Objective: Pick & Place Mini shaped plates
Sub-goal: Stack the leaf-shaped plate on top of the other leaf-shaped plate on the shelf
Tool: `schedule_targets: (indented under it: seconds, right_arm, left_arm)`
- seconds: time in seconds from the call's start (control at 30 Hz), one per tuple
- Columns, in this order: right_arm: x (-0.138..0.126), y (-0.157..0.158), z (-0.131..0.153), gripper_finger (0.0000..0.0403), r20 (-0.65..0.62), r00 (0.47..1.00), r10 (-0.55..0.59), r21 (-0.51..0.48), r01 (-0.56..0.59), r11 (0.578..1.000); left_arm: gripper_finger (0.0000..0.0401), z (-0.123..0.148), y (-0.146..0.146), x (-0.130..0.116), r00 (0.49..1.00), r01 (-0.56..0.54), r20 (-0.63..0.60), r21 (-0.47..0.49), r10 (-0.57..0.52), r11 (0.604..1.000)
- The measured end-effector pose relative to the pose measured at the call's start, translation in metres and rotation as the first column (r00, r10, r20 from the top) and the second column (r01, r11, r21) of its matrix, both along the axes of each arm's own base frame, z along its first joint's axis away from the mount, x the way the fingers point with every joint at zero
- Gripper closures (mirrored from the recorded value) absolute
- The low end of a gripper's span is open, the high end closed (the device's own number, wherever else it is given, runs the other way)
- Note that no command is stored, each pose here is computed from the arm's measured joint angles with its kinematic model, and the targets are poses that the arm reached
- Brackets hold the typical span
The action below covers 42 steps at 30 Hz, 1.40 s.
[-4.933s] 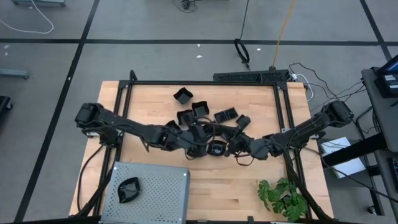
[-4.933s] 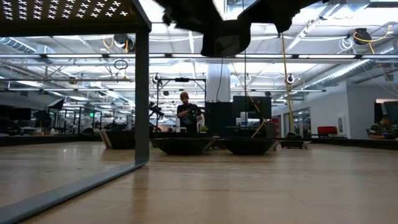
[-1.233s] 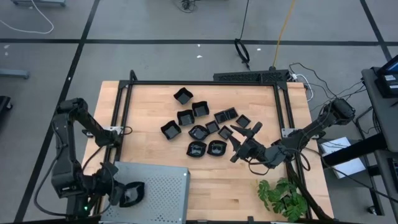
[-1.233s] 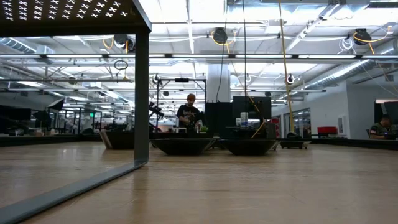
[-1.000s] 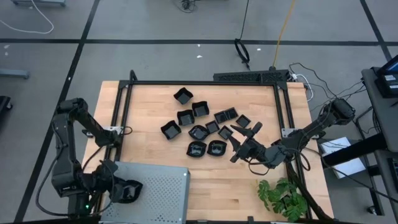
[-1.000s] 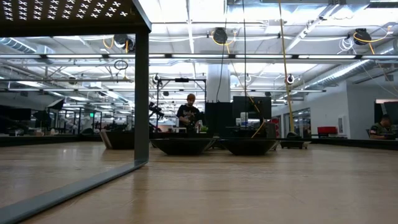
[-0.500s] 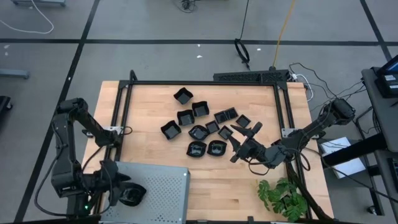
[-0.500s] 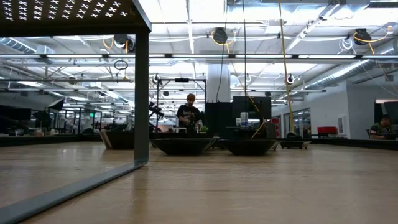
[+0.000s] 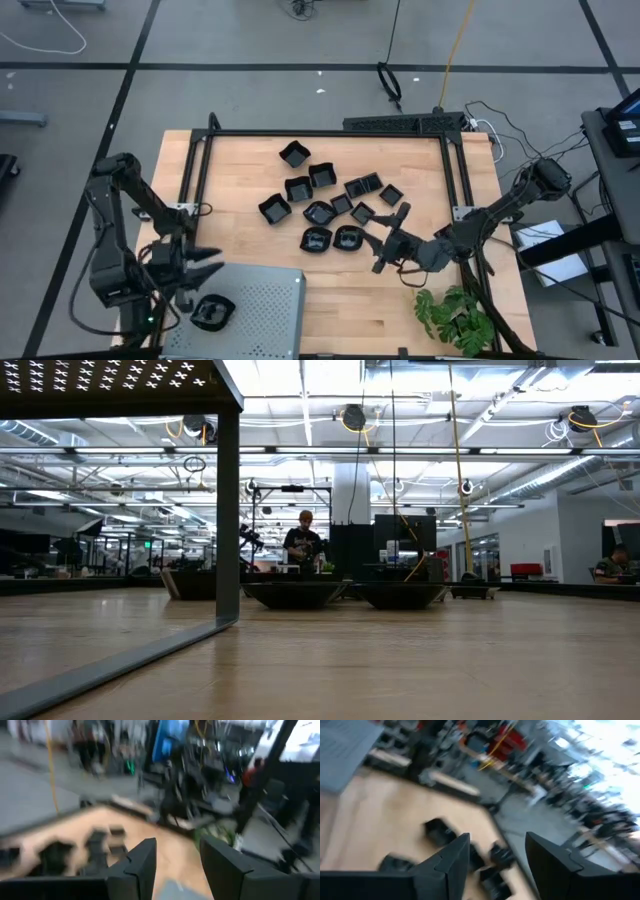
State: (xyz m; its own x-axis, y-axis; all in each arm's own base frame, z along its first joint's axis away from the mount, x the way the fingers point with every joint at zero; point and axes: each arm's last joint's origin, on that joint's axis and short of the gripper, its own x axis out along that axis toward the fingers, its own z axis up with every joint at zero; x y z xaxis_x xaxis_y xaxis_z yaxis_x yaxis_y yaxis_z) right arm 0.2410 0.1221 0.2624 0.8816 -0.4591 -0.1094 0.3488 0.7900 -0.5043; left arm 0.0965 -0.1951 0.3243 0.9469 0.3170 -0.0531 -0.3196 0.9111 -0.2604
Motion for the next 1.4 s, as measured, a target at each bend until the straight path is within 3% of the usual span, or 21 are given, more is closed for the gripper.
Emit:
schedule_targets:
  seconds: [0.13, 0.27, 0.43, 0.5, 0.6, 0.77, 0.87, 0.97, 1.1, 1.4]
  right_arm:
    - [0.001, -0.008, -0.019, 0.0219, -0.117, 0.989, 0.089, 0.139, -0.072, 0.988]
    - [0.008, -0.022, -0.037, 0.0219, -0.225, 0.952, 0.208, 0.359, -0.117, 0.926]
    - [0.018, -0.038, -0.052, 0.0219, -0.331, 0.923, 0.196, 0.335, -0.079, 0.939]
    - [0.021, -0.041, -0.057, 0.0219, -0.359, 0.903, 0.237, 0.358, -0.102, 0.928]
    - [0.026, -0.044, -0.063, 0.0219, -0.366, 0.882, 0.297, 0.418, -0.129, 0.899]
    - [0.035, -0.05, -0.074, 0.0219, -0.421, 0.864, 0.275, 0.407, -0.09, 0.909]
    - [0.044, -0.05, -0.079, 0.0219, -0.45, 0.844, 0.291, 0.417, -0.089, 0.904]
    - [0.047, -0.048, -0.089, 0.0219, -0.499, 0.813, 0.301, 0.418, -0.078, 0.905]
    - [0.049, -0.048, -0.097, 0.0219, -0.529, 0.795, 0.298, 0.404, -0.074, 0.912]
    - [0.047, -0.048, -0.106, 0.0219, -0.569, 0.774, 0.277, 0.42, -0.016, 0.908]
  left_arm:
    - [0.0247, 0.001, 0.011, 0.02, 0.995, -0.102, -0.002, 0.097, 0.103, 0.99]
    - [0.0247, -0.001, 0.026, 0.041, 0.974, -0.213, -0.059, 0.076, 0.218, 0.974]
    - [0.0247, -0.005, 0.035, 0.071, 0.93, -0.271, -0.239, 0.062, 0.278, 0.961]
    - [0.0247, -0.003, 0.031, 0.087, 0.925, -0.213, -0.307, 0.072, 0.225, 0.974]
    - [0.0247, 0.008, 0.024, 0.113, 0.93, -0.028, -0.363, 0.067, 0.051, 0.997]
    - [0.0247, 0.032, 0.028, 0.144, 0.942, 0.206, -0.298, 0.147, -0.155, 0.967]
    - [0.0247, 0.037, 0.04, 0.152, 0.933, 0.25, -0.311, 0.191, -0.183, 0.949]
    - [0.0247, 0.032, 0.053, 0.159, 0.908, 0.297, -0.348, 0.135, -0.235, 0.945]
    - [0.0247, 0.001, 0.065, 0.168, 0.864, 0.362, -0.397, 0.065, -0.309, 0.93]
    - [0.0247, -0.046, 0.087, 0.153, 0.897, 0.379, -0.275, 0.072, -0.347, 0.923]
